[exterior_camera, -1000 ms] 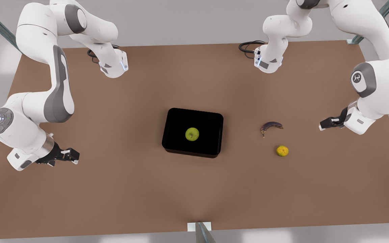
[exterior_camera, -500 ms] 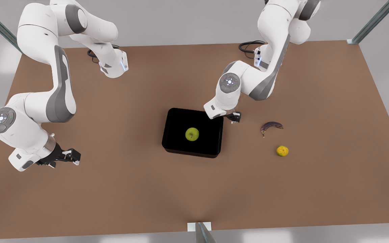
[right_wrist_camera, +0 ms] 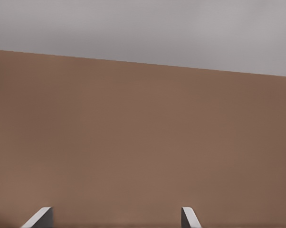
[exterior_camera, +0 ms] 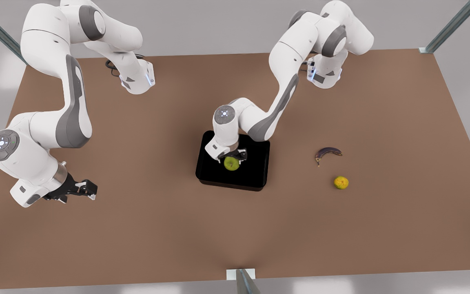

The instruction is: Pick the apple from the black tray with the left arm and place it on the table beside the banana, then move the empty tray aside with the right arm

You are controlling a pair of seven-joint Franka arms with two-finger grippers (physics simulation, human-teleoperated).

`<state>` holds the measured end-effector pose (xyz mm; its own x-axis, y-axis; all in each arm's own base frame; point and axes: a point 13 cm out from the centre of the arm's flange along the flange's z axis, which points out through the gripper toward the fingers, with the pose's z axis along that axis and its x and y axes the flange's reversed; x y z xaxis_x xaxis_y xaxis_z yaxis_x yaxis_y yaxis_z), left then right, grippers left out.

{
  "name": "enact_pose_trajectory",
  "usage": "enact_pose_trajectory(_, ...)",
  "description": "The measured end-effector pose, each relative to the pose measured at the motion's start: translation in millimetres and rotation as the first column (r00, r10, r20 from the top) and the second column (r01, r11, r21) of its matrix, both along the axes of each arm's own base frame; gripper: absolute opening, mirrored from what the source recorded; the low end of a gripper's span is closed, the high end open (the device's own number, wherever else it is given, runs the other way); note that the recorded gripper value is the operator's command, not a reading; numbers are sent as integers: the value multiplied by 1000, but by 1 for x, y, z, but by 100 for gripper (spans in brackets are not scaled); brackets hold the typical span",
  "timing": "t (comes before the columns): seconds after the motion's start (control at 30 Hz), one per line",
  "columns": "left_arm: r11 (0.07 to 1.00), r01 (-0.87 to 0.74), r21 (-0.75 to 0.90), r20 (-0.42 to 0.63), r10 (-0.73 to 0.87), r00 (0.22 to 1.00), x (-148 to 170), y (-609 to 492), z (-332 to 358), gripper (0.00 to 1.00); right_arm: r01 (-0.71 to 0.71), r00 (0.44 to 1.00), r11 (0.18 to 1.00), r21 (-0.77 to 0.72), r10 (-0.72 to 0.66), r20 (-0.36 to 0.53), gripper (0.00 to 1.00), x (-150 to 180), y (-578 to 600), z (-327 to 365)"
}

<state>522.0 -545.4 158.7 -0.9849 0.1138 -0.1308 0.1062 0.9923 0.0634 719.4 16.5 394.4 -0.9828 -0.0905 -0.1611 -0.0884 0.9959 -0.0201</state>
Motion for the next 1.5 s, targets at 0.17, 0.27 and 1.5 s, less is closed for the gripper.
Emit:
enact_pose_trajectory(0.17, 999, -34, 30, 47, 32, 998, -25, 13, -26, 100, -1, 1000, 1000, 0, 1, 0, 100, 0, 0, 0)
enact_pose_trajectory(0.27, 998, -49, 35, 78, 46, 996, -28, 14, -36, 100, -1, 1000, 1000, 0, 1, 0, 100, 0, 0, 0)
enact_pose_trajectory(1.5, 830, -555, -58, 57, 558, 828, 107, 257, 121, 76, -85, 996, 996, -12, 85, 6, 100, -5, 65, 12)
